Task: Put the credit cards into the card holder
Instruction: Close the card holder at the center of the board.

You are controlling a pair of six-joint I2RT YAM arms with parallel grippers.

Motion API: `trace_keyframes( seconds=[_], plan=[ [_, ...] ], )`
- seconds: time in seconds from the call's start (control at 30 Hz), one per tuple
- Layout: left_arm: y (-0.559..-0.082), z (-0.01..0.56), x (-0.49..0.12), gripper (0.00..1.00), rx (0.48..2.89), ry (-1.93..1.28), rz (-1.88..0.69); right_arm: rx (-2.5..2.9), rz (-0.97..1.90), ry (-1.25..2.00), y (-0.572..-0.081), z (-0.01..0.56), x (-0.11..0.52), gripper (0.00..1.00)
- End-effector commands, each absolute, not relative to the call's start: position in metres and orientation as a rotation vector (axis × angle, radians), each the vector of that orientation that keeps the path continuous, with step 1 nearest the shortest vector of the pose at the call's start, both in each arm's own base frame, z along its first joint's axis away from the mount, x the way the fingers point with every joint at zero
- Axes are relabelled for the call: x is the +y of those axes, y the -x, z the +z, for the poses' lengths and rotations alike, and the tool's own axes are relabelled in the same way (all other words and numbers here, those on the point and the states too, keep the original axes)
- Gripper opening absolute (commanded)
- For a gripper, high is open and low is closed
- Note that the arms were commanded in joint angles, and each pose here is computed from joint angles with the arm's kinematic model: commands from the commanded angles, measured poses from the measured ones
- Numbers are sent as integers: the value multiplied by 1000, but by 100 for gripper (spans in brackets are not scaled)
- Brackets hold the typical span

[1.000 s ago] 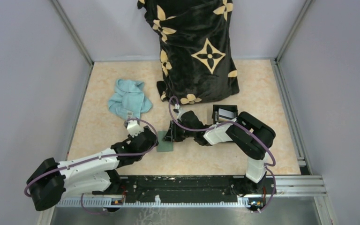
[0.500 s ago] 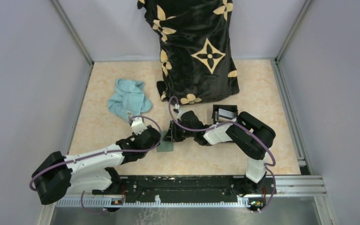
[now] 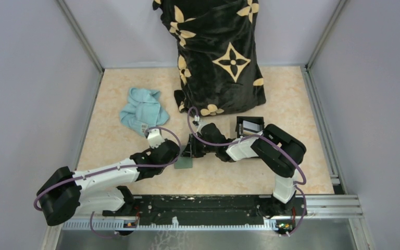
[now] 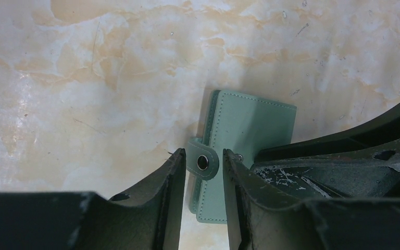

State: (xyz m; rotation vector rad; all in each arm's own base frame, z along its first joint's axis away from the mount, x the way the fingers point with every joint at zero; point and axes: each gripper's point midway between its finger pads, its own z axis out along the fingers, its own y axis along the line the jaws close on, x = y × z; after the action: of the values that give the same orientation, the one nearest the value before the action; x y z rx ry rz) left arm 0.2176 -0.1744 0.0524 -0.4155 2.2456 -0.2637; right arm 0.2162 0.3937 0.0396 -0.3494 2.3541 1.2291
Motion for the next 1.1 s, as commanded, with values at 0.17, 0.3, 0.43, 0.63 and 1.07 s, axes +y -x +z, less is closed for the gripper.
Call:
trace_keyframes(
  seconds=[0.17,0.3,0.43,0.63,1.07],
  plan=[
    [-221,61,-179,33,2238,405,-280,2384,1138,350,-219,22,387,26],
    [-220,61,-179,31,2237,404,-281,2385,1138,352,-218,21,388,26],
    [-221,63,-179,29,2235,406,-285,2385,1139,352,-218,21,388,26],
    [-221,66,-179,28,2225,410,-292,2385,1139,350,-218,21,388,26],
    [-222,71,-182,22,2220,410,-314,2388,1143,351,-218,20,389,26]
  ],
)
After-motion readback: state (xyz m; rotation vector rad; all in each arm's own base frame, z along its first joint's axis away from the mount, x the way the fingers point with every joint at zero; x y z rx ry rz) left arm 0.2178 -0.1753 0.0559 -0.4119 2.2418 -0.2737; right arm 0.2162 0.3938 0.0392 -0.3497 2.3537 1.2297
